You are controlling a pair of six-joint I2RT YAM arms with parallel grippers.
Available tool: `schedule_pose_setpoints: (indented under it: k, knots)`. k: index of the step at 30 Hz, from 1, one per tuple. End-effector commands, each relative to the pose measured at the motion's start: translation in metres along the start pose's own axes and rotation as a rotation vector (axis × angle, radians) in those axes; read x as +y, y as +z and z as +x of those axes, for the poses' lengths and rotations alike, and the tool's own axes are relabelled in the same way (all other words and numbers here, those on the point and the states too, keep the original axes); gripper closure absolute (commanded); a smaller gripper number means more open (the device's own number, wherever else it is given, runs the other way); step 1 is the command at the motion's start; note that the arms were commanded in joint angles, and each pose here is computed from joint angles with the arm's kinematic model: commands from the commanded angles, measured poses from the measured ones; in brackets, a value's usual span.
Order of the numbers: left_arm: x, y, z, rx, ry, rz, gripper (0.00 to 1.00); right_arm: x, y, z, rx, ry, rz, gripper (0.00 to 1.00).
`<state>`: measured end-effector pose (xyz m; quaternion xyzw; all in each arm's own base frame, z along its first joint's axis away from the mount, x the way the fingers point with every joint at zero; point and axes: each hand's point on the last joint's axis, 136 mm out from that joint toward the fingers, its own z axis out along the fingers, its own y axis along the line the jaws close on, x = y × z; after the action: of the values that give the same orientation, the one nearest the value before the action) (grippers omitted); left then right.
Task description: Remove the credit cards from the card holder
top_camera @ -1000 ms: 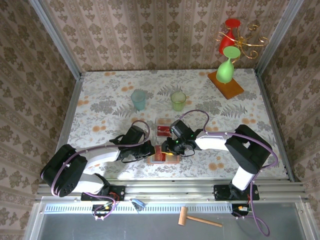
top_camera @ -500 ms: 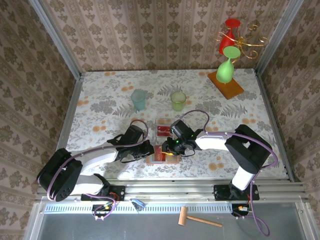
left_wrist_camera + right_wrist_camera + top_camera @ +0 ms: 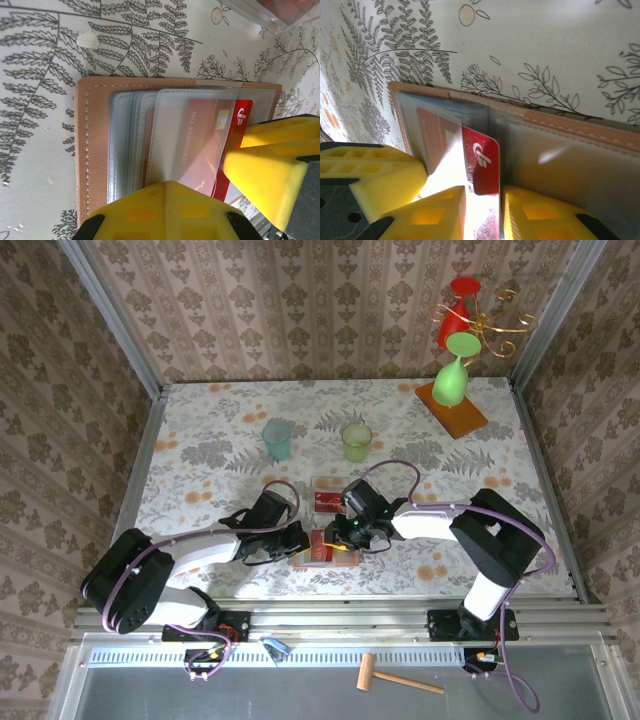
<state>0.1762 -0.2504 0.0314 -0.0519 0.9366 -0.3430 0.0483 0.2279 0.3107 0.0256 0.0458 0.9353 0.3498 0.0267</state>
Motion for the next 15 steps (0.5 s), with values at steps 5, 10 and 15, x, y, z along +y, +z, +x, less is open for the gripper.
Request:
schedule_pose_setpoints:
  k: [5, 10, 15]
  knots:
    - [0.0205, 0.0044, 0.0114, 0.038, 0.001, -0.064, 0.95, 0.0022, -0.0005, 0.0, 0.003, 0.035, -0.065, 0.81]
    - [0.0213, 0.0039, 0.0117, 0.038, 0.0, -0.068, 0.95, 0.0017, -0.0021, -0.0005, 0.001, 0.038, -0.067, 0.84]
    - [0.0217, 0.0023, 0.0121, 0.035, 0.0, -0.069, 0.95, -0.0046, -0.0048, -0.0004, -0.004, 0.043, -0.048, 0.86]
